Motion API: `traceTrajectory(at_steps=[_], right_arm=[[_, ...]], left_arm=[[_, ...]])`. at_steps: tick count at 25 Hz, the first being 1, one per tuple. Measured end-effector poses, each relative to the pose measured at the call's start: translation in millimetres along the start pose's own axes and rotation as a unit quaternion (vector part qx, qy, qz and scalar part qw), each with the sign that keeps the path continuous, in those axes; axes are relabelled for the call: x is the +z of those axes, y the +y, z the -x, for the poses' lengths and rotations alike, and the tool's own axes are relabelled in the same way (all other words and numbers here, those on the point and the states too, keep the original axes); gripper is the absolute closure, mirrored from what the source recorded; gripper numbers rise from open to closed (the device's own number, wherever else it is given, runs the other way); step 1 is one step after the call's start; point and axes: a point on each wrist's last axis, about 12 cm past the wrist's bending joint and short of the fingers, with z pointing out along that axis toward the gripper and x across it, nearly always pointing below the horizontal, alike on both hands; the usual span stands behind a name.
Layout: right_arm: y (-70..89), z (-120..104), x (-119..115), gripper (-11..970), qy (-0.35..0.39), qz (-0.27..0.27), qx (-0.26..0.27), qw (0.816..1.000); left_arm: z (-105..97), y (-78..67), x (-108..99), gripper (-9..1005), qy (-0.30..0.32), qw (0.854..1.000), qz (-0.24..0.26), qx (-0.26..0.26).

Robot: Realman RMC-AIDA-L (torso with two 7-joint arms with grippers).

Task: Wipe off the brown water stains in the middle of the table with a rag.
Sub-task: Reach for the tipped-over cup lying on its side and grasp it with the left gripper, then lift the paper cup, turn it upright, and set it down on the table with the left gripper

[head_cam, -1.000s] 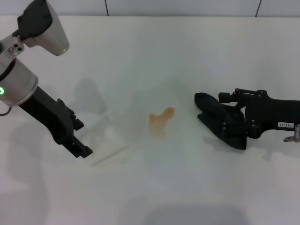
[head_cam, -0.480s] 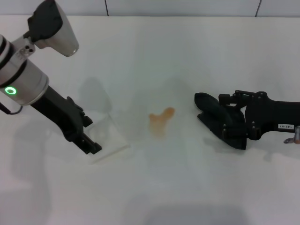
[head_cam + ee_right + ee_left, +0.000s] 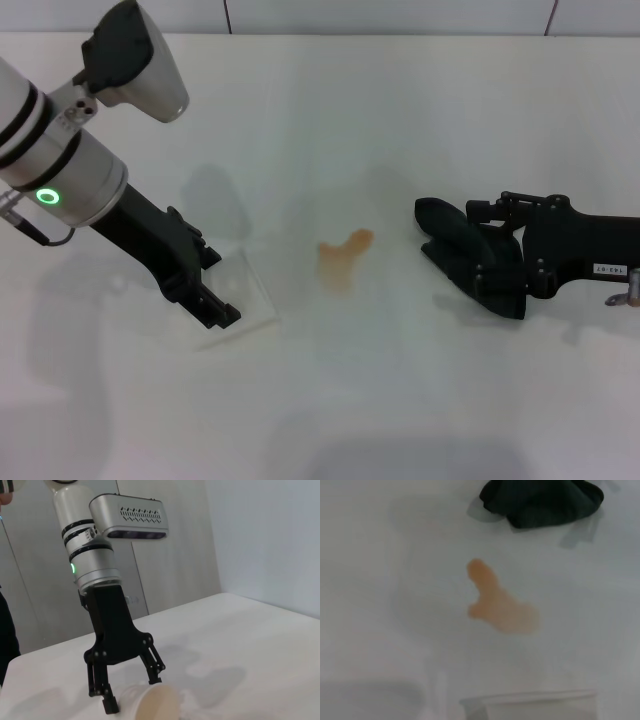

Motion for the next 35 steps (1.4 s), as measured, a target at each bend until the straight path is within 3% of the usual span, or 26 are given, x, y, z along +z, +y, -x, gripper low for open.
traceTrajectory(at_steps=[24,35], right_arm=[[0.6,-1.8,-0.2,120,0.0,0.0,0.005,1.0],[0.8,-1.5,-0.3,120,0.0,0.001,0.005,1.0]], left_arm=[[-2.8,1.5,3.7,156,-0.001,1.0,0.006,-0.006],[-2.4,3.6,-0.5,306,-0.02,1.0,0.013,-0.016]])
